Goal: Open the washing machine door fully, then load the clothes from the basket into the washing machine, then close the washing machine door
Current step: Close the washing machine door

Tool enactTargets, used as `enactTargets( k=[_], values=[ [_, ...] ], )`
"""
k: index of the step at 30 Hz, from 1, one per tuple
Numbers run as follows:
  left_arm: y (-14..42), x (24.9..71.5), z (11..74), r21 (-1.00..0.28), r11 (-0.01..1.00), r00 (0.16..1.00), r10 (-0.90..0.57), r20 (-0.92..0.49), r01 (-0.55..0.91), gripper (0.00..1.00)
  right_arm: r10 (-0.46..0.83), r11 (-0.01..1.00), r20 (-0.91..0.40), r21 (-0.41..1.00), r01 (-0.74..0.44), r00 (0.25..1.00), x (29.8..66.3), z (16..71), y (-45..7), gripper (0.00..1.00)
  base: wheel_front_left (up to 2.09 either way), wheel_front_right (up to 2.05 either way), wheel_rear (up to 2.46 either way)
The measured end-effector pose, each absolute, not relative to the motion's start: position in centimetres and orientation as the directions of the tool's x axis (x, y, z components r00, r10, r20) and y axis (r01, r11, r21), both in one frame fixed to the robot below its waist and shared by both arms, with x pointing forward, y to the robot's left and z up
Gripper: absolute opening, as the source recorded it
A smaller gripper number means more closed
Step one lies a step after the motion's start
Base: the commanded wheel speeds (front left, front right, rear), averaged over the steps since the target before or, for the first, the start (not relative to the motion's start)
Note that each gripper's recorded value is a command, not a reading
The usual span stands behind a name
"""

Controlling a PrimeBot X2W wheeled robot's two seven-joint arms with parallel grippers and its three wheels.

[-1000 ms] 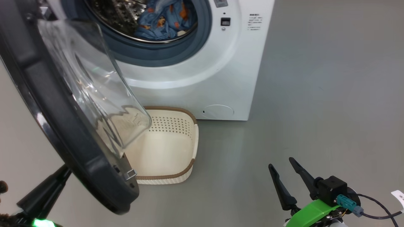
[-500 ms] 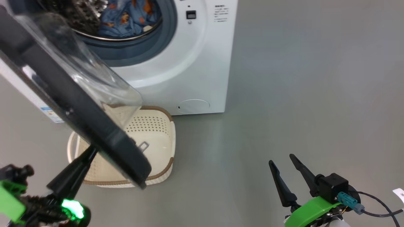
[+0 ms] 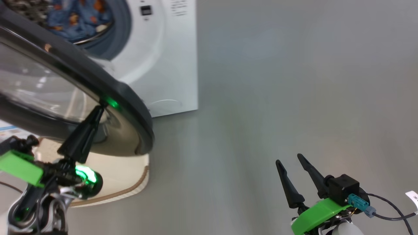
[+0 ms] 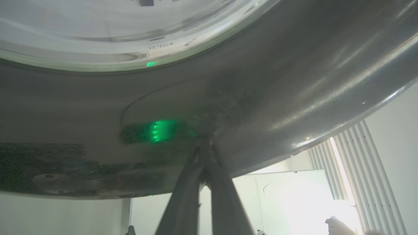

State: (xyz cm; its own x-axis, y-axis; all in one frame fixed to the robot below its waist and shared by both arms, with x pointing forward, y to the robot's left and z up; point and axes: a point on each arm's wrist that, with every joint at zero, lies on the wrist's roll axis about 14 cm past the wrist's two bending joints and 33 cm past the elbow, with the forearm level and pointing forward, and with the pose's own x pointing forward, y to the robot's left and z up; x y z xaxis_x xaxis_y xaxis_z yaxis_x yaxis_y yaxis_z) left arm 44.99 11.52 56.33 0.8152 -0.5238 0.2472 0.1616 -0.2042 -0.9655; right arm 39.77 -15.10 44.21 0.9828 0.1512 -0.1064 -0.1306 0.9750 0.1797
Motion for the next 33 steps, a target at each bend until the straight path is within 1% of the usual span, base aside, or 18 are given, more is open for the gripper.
enactTargets(
  k=[8,14,22,28,33],
  values=[
    [8.6,48.2,55.5,-0.968,-0.211,0.814,-0.533,0.231,0.136,0.0,0.08,0.983,-0.112,0.171,-0.06,0.991,39.2,44.2,-17.4,1.0,0.0,0.0,0.0],
    [7.9,48.8,55.4,-0.969,-0.21,0.818,-0.529,0.226,0.131,0.0,0.055,0.985,-0.112,0.166,-0.036,0.992,38.7,44.4,-18.2,1.0,0.0,0.0,0.0],
    [9.6,48.1,56.8,-0.967,-0.186,0.849,-0.47,0.242,0.173,0.0,0.069,0.984,-0.074,0.17,-0.056,0.995,38.7,45.6,-17.6,1.0,0.0,0.0,0.0],
    [12.5,46.0,56.4,-0.974,-0.145,0.896,-0.388,0.217,0.174,0.0,0.094,0.981,-0.042,0.173,-0.086,0.995,38.9,46.7,-16.8,1.0,0.0,0.0,0.0],
    [14.2,44.5,56.2,-0.977,-0.13,0.923,-0.325,0.204,0.17,0.0,0.108,0.979,-0.029,0.176,-0.102,0.994,38.7,47.1,-16.2,1.0,0.0,0.0,0.0]
  ],
)
